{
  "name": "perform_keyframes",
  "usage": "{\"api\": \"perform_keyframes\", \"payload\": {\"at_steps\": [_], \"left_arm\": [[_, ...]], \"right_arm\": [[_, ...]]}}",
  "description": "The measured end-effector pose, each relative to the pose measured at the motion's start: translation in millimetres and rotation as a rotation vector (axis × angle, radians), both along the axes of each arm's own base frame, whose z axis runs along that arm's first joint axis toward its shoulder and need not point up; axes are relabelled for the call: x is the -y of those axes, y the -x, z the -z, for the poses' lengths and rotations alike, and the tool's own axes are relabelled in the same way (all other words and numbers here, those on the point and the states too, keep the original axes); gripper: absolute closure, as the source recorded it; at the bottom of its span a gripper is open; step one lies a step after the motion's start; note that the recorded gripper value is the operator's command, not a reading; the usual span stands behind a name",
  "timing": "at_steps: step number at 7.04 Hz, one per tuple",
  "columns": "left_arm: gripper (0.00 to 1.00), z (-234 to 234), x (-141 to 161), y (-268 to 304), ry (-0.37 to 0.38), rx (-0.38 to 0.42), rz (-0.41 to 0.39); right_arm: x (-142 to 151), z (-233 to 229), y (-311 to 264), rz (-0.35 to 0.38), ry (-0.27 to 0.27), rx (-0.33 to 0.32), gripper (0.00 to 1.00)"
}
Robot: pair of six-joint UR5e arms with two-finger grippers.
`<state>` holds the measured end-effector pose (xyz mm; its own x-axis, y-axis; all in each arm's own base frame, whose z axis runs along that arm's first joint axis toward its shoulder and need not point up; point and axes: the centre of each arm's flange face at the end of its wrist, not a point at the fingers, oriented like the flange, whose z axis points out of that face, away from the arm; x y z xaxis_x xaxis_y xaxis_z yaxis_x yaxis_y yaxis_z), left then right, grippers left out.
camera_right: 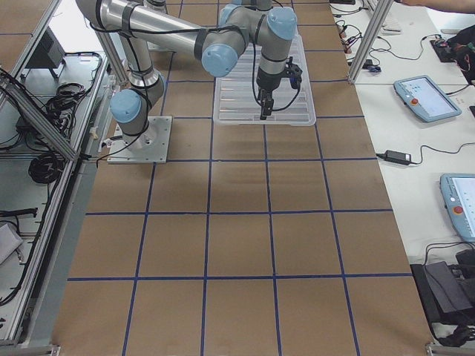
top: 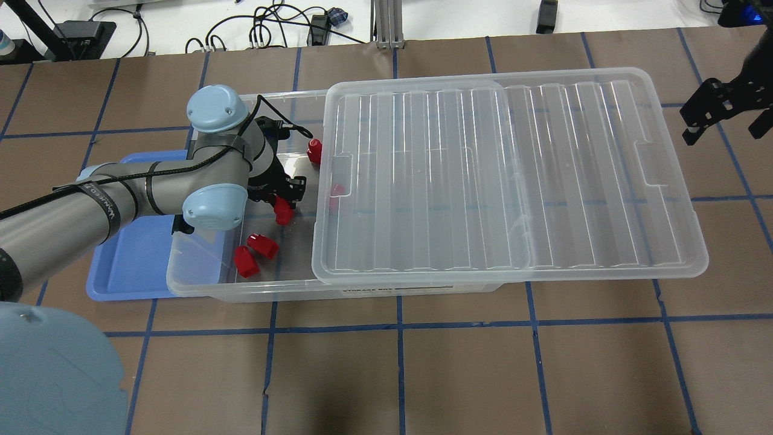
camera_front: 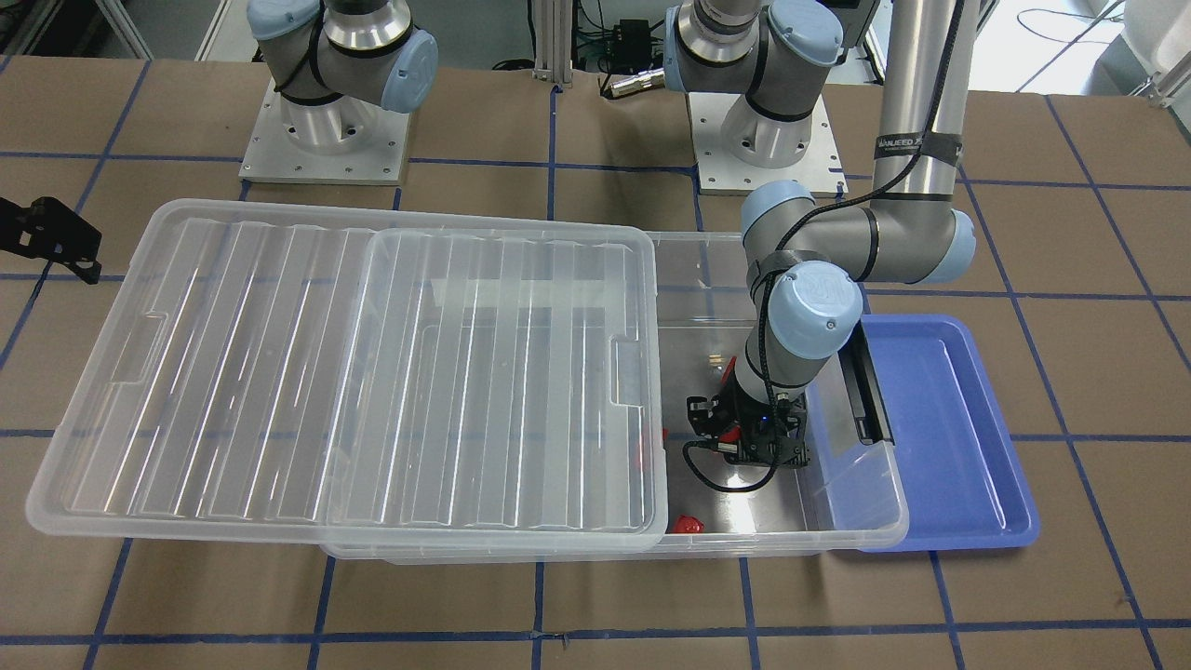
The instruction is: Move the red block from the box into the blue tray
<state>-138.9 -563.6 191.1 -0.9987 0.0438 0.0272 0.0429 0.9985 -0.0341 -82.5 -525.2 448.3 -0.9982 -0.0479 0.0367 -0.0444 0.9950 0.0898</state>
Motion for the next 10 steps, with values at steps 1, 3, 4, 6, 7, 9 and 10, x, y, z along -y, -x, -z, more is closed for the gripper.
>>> {"api": "perform_keyframes", "payload": {"at_steps": [1, 3, 4, 6, 7, 9, 10], "left_arm": [[0.92, -5.4, 0.7, -1.5, 0.002, 0.0, -0.003], [0.92, -29.8, 6.6, -7.9, -0.028, -0.001, -0.014], [0.92, -55.4, 10.1, -8.4, -0.052, -0.003, -0.016], [0.92, -121.9, 5.9, -7.5, -0.092, -0.011, -0.019], [0.92, -156.3, 2.9, -9.2, -0.102, -0.009, -0.021], [0.92, -222.0, -6.0, -21.3, -0.119, 0.003, -0.034], [0.92, -233.9, -5.7, -46.6, -0.13, 0.006, -0.047]], "right_arm": [[-0.9, 0.3, 0.4, 0.001, -0.003, 0.002, 0.0], [-1.8, -2.4, 1.0, 0.002, 0.003, 0.003, 0.0], [-2.3, -3.7, 0.8, 0.003, 0.007, 0.003, 0.0], [-4.1, -4.3, 1.6, 0.006, 0.007, 0.0, 0.0], [-4.4, -5.4, 2.1, 0.007, 0.007, -0.004, 0.0], [-4.7, -4.3, 3.0, 0.008, 0.003, -0.01, 0.0], [-4.5, -3.0, 3.5, 0.008, 0.001, -0.013, 0.0]]}}
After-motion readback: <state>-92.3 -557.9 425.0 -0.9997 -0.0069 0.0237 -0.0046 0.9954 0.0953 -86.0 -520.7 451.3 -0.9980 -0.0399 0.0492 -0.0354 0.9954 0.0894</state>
